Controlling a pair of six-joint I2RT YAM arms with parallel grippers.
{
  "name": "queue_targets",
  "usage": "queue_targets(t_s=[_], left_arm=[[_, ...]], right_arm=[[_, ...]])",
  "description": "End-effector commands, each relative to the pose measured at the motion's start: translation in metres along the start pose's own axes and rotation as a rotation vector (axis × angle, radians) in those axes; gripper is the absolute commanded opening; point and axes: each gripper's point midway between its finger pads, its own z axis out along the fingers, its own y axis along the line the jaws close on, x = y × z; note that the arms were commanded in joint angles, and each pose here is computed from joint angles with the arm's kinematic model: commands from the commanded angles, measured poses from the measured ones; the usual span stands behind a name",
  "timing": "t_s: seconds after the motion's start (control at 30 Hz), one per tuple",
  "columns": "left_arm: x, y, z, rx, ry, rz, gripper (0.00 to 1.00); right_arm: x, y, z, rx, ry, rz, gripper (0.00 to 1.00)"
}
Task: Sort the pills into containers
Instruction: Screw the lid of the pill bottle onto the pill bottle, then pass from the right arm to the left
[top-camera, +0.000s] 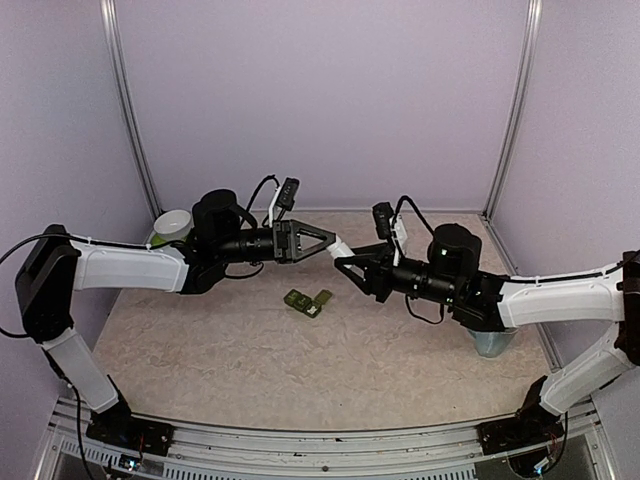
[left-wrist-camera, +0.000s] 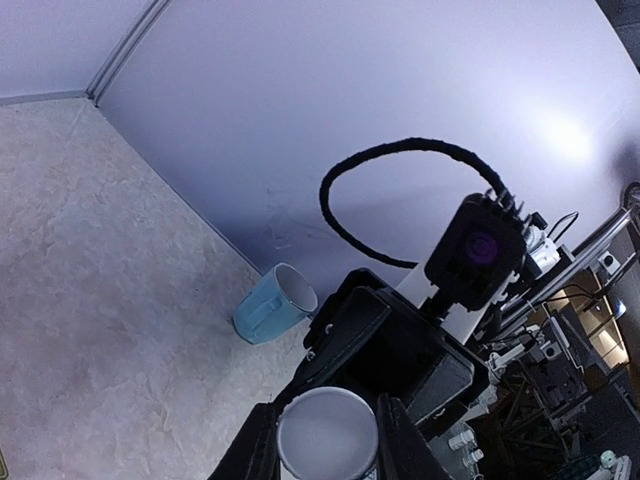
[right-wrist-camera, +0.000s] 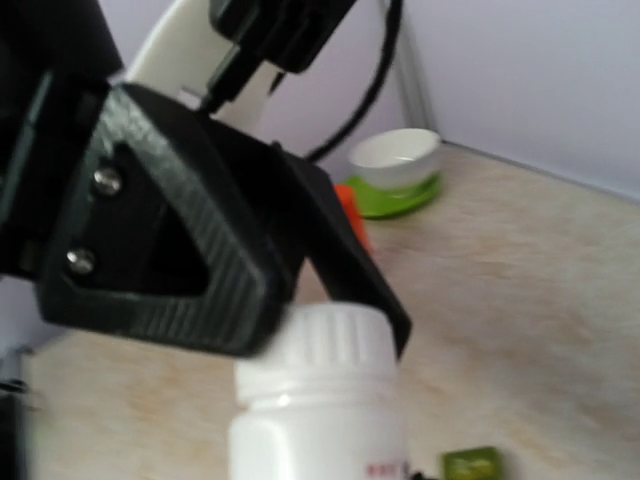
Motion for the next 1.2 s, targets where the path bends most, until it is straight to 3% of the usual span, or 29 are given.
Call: queue_targets(t_s=[0.0,0.17,0.27,0.83,1.07,1.17], left_arm=[[0.004,-0.056,-0.002,0.183,0.034,0.136,0.25],[-0.004,-0.038,-0.002,0.086,0.023,0.088,0.45],[-0.007,-0.031,-0.004,0.053,0.019,0.07,0.51],[-0.009,-0.026,-0.003,0.054,0.012,0.057,0.28],[-0.015,-0.022,-0.01,0.011,-0.015,0.059,0.24],[-0.018,-0.013,-0.017,-0.032,-0.028,0.056,0.24]], right_arm=[[-0.019,0.025,-0.005,-0.187,-0.051,0.149,0.05],[-0.015,0.013,-0.001,-0.11,-0.024,0.061,0.05],[-0.012,0.006,0.001,-0.07,-0.004,0.025,0.05],[-0.008,0.001,0.004,-0.05,-0.004,0.018,0.07],[-0.003,-0.001,0.006,-0.043,0.007,0.02,0.39],[-0.002,-0.004,0.006,-0.03,0.014,0.015,0.57]])
